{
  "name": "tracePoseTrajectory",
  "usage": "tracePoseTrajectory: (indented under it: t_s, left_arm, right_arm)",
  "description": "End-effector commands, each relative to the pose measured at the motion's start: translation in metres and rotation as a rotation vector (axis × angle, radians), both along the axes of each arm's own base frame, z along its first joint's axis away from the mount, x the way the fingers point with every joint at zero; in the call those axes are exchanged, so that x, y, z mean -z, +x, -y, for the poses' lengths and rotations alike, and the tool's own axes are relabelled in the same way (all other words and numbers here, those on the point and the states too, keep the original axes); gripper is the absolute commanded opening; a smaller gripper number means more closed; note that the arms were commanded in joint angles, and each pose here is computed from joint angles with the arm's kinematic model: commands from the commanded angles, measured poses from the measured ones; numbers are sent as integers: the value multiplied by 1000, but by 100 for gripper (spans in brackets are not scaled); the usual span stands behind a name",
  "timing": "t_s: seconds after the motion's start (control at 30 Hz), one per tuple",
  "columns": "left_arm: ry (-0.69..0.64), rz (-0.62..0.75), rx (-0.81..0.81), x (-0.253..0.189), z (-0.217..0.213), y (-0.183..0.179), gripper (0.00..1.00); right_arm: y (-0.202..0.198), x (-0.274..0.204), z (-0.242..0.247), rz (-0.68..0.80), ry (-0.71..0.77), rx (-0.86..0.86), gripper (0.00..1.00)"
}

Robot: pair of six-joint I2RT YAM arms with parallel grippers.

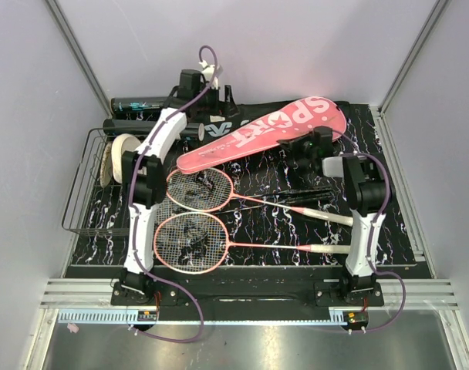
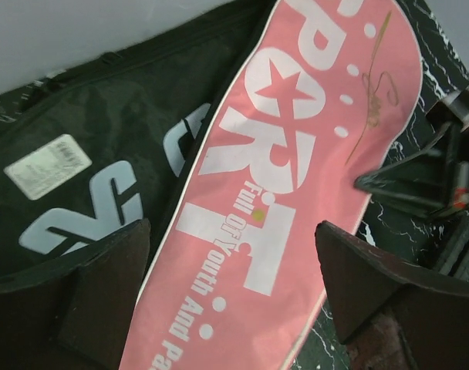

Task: Pack up the badminton gear
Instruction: Pick up the racket bag from the center of the board, then place the racket bag at the center of the board.

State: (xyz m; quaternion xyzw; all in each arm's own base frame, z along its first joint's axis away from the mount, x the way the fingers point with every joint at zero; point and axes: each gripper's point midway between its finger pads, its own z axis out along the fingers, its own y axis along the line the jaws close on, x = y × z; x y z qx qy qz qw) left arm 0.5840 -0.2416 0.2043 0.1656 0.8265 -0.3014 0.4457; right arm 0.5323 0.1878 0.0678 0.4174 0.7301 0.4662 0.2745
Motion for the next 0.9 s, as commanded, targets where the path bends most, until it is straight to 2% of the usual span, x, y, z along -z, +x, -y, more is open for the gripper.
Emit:
tracePoseTrajectory:
  t_s: [0.0, 0.1, 0.17, 0.23, 0.33, 0.4, 0.5, 0.57, 0.6, 0.63, 0.67, 0.7, 0.73, 0.77, 0.8, 0.83, 0.87]
  left_arm:
    - [-37, 4, 69, 10, 31, 3, 92]
    - [-101, -30, 72, 7, 41, 3, 92]
    - [-135, -70, 107, 11, 55, -9, 91]
    - [-121, -102, 110, 22, 62, -17, 89]
    - [-125, -194, 120, 44, 77, -35, 89]
    - [-167, -261, 168, 55, 91, -49, 89]
    - [-199, -394, 151, 81, 100, -67, 88]
    - [-197, -398, 159, 86, 111, -78, 88]
    - [-178, -414, 155, 97, 113, -86, 88]
    - [-165, -401, 151, 94, 114, -88, 88]
    - [-146, -407, 142, 99, 117, -93, 88]
    - [-133, -419, 119, 106, 114, -94, 83]
    - [-141, -432, 107, 105, 113, -95, 80]
    - [-152, -412, 102, 99, 113, -94, 79]
    - [-164, -395, 99, 89, 109, -102, 78]
    - [-187, -364, 98, 77, 108, -103, 78]
    - [-224, -316, 89, 59, 108, -101, 79]
  right_arm:
    - [-10, -120, 4, 346, 70, -219, 0]
    - [-30, -119, 20, 348, 69, -283, 0]
    - [-46, -116, 23, 346, 58, -385, 0]
    - [-58, -113, 39, 357, 56, -434, 0]
    - [-75, -117, 37, 379, 58, -529, 0]
    - [-82, -122, 36, 398, 49, -540, 0]
    - [-88, -124, 37, 406, 49, -549, 0]
    - [-89, -115, 46, 363, -3, -516, 0]
    - [-85, -113, 50, 344, -58, -501, 2]
    - [-89, -80, 62, 214, -183, -469, 10]
    - [-92, -80, 69, 184, -245, -456, 18]
    - [-88, -80, 77, 165, -303, -434, 26]
    - [-95, -57, 99, 32, -421, -385, 36]
    - [-98, -51, 113, -26, -500, -349, 53]
    - [-97, -53, 126, -61, -579, -319, 57]
    - [-106, -41, 153, -174, -704, -254, 61]
    - [-110, -47, 164, -199, -758, -210, 64]
